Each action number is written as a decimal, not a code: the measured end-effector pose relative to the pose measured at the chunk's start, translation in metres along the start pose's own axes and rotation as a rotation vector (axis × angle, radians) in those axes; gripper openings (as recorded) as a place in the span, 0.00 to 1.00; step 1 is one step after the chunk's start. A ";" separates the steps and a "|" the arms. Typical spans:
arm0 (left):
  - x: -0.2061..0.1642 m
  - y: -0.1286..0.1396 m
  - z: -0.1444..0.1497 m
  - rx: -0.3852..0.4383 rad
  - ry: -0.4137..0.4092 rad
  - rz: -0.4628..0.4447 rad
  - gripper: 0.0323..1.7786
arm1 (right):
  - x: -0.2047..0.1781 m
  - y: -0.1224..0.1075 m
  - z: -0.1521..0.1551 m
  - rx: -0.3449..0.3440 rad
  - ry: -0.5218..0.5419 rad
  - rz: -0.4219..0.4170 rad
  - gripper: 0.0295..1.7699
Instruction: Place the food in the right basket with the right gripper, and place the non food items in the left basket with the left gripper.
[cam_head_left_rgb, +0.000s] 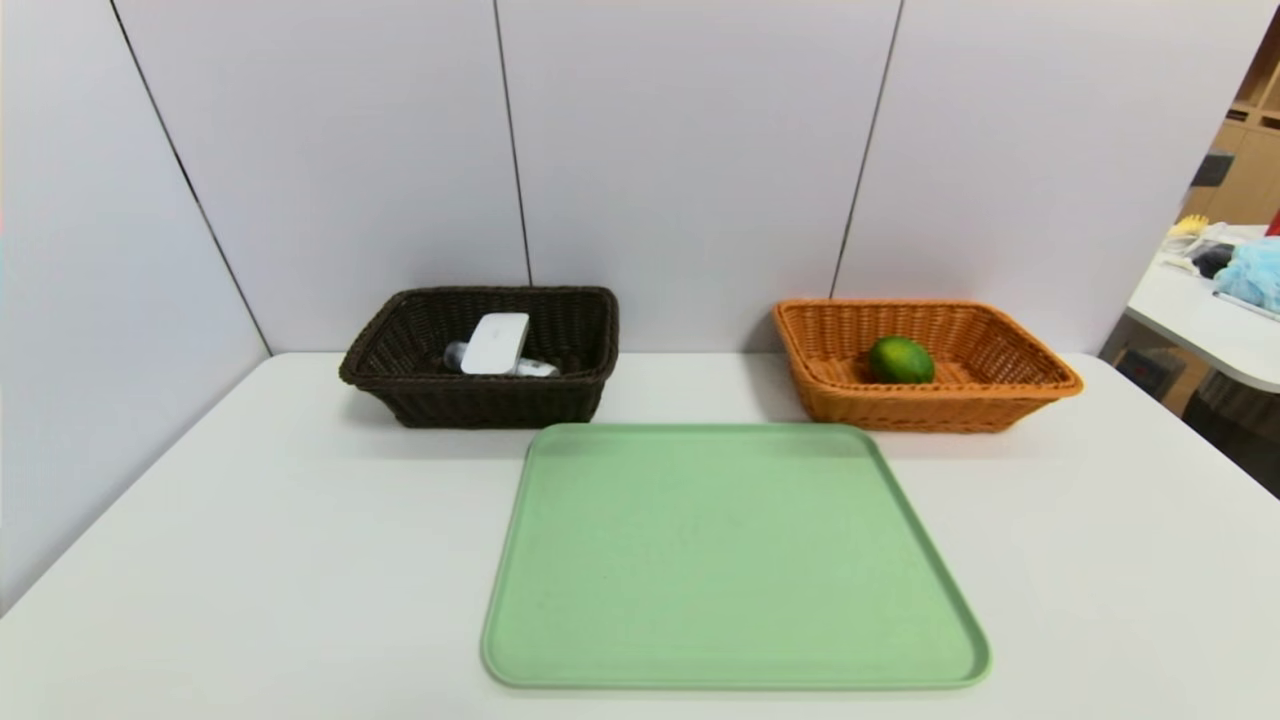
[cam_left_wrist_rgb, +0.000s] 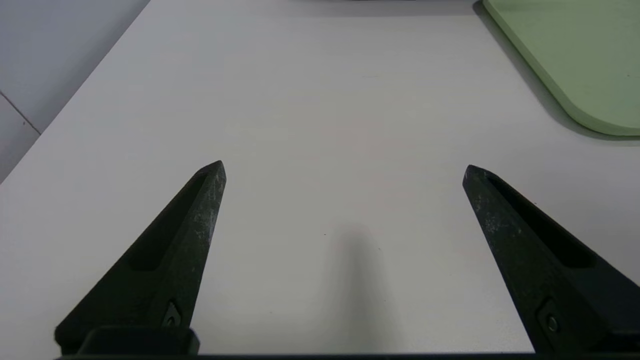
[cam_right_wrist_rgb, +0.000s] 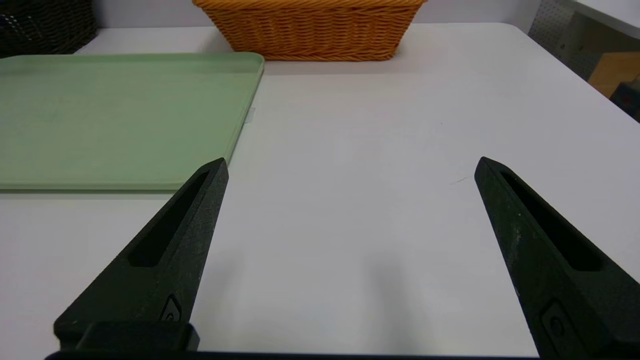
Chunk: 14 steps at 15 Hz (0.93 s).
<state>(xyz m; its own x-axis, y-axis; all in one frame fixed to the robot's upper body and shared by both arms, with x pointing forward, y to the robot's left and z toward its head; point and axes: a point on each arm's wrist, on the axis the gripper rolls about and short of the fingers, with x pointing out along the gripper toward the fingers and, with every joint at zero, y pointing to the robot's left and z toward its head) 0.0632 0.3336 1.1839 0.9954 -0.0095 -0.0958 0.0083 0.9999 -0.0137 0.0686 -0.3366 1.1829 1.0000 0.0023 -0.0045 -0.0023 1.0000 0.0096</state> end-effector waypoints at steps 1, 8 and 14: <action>0.000 0.000 0.000 -0.003 0.000 0.001 0.95 | 0.000 0.000 0.000 -0.001 -0.003 0.002 0.96; 0.000 0.001 0.001 -0.087 -0.015 0.042 0.95 | 0.000 0.000 0.000 0.000 -0.006 0.004 0.96; 0.000 0.001 0.001 -0.088 -0.017 0.041 0.95 | 0.000 0.000 0.000 0.026 -0.007 0.002 0.96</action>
<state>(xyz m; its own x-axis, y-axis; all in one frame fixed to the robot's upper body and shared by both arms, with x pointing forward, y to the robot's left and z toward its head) 0.0637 0.3345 1.1845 0.9962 0.0326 -0.0813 -0.0405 0.9944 -0.0979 0.0690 -0.3366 1.1826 1.0000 0.0043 0.0030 -0.0044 0.9994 0.0351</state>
